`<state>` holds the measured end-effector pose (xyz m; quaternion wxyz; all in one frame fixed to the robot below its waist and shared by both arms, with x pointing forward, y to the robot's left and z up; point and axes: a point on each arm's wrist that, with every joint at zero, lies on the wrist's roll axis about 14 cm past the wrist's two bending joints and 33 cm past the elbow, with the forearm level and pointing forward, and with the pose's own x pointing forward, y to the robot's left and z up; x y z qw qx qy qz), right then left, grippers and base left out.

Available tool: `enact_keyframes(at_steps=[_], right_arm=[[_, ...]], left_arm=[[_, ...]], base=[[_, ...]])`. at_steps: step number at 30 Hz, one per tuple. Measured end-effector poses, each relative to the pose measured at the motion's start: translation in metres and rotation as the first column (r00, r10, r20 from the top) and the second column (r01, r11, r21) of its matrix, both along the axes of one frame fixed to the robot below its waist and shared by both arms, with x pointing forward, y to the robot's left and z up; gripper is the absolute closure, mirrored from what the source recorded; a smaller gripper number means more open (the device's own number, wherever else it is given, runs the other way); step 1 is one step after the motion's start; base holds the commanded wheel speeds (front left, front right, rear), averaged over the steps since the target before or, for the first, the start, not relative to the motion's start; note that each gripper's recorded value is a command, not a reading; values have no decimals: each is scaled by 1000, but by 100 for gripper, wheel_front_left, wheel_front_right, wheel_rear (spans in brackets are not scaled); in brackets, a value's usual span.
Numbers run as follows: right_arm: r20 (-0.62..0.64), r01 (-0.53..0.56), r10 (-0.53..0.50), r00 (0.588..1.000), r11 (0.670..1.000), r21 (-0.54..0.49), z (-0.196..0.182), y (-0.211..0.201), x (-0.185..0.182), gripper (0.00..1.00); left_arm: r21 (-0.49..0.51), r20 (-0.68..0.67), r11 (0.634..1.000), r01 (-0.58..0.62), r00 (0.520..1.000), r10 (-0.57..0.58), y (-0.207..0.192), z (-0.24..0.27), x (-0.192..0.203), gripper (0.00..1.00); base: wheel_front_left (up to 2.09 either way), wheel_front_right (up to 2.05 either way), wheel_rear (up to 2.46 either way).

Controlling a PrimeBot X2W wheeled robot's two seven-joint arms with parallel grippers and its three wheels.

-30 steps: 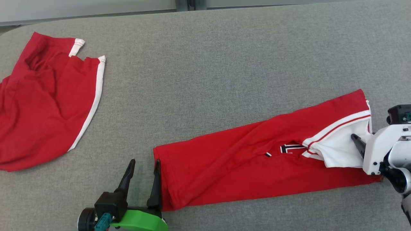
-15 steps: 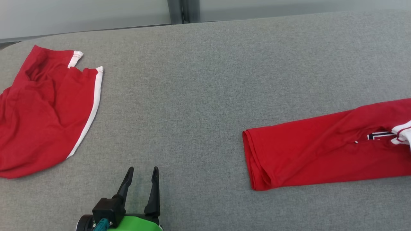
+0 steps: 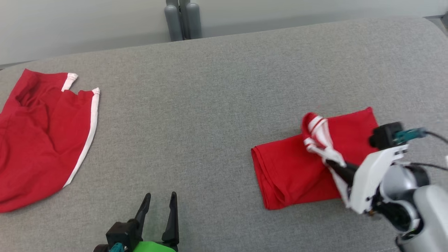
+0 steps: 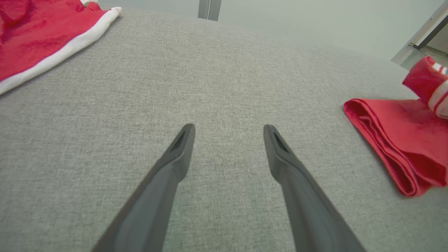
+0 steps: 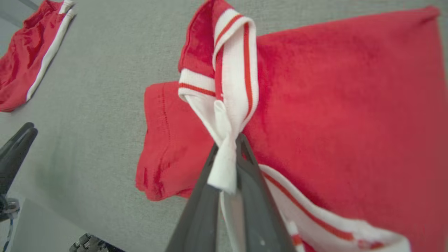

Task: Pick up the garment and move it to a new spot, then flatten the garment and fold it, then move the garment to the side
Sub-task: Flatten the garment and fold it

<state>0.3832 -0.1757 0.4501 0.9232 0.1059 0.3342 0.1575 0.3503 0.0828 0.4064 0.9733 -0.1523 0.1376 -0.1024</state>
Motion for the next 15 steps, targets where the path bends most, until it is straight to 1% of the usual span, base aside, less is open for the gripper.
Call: enact_keyframes(at_steps=[3, 8, 11, 15], right_arm=[[-14, -36, 37, 999, 997, 64, -12, 37, -11, 100], [1, -38, 39, 999, 989, 140, -20, 72, -13, 100], [30, -35, 31, 999, 985, 170, -16, 84, -6, 100], [59, -40, 30, 998, 984, 176, -11, 93, 2, 100]], left_arm=[[-7, 11, 1000, 17, 1000, -17, -6, 4, 0, 0], [-10, 16, 1000, 15, 1000, -15, -8, 7, -2, 0], [-10, 11, 1000, 19, 1000, -18, -9, 6, -4, 0], [-8, 1, 1000, 17, 1000, -17, -8, 3, -8, 0]], base=[[0, 0, 0], [0, 0, 0], [0, 0, 0], [0, 0, 0]])
